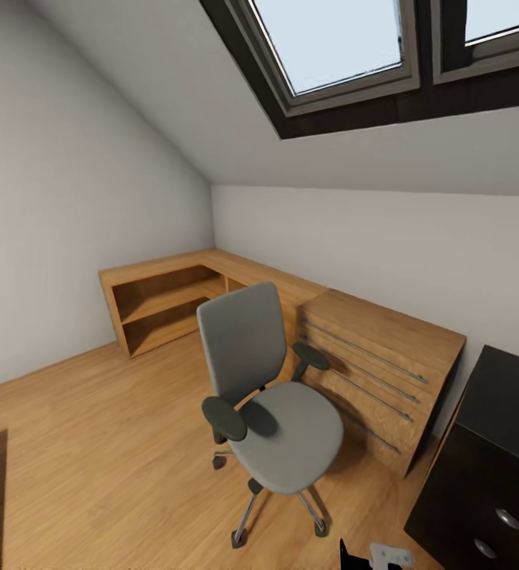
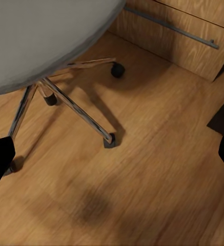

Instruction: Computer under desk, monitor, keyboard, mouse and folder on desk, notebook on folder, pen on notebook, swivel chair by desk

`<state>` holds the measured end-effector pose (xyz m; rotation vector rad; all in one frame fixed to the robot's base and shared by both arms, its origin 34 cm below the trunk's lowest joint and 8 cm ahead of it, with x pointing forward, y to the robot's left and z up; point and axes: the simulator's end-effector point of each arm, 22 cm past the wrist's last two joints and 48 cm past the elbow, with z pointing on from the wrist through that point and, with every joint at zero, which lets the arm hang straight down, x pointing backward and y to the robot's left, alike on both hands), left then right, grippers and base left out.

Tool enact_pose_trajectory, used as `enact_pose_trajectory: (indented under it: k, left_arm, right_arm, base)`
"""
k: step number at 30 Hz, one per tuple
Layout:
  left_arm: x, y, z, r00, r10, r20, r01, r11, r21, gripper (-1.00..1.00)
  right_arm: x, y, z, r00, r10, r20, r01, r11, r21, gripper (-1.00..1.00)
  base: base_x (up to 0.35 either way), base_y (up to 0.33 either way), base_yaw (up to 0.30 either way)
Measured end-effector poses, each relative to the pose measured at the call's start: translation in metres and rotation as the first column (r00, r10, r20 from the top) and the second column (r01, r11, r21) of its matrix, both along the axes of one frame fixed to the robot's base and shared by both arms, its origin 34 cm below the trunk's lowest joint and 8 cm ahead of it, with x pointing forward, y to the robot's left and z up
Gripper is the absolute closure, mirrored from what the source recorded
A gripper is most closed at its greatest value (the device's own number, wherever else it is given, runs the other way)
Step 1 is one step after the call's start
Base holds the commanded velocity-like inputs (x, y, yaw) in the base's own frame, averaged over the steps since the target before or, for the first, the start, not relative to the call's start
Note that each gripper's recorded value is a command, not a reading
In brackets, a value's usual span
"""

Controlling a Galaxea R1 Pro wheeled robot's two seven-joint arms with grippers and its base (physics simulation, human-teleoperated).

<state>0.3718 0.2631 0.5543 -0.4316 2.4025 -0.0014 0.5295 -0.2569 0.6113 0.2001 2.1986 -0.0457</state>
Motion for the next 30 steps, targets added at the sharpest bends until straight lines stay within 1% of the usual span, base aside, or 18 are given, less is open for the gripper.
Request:
enact_pose_trajectory:
  k: [21, 30]
  left_arm:
    - [-0.008, 0.000, -0.006, 1.000, 0.000, -0.025, 0.000, 1.000, 0.000, -1.00]
    - [-0.010, 0.000, -0.007, 1.000, 0.000, -0.031, 0.000, 1.000, 0.000, -1.00]
  right_arm:
    - [-0.007, -0.002, -0.009, 1.000, -0.002, -0.024, 0.002, 1.000, -0.003, -1.00]
    - [-0.008, -0.002, -0.012, 1.000, -0.003, -0.031, 0.003, 1.000, -0.003, -1.00]
  base:
    - [0.000, 0.000, -0.011]
    - [0.000, 0.000, 0.223]
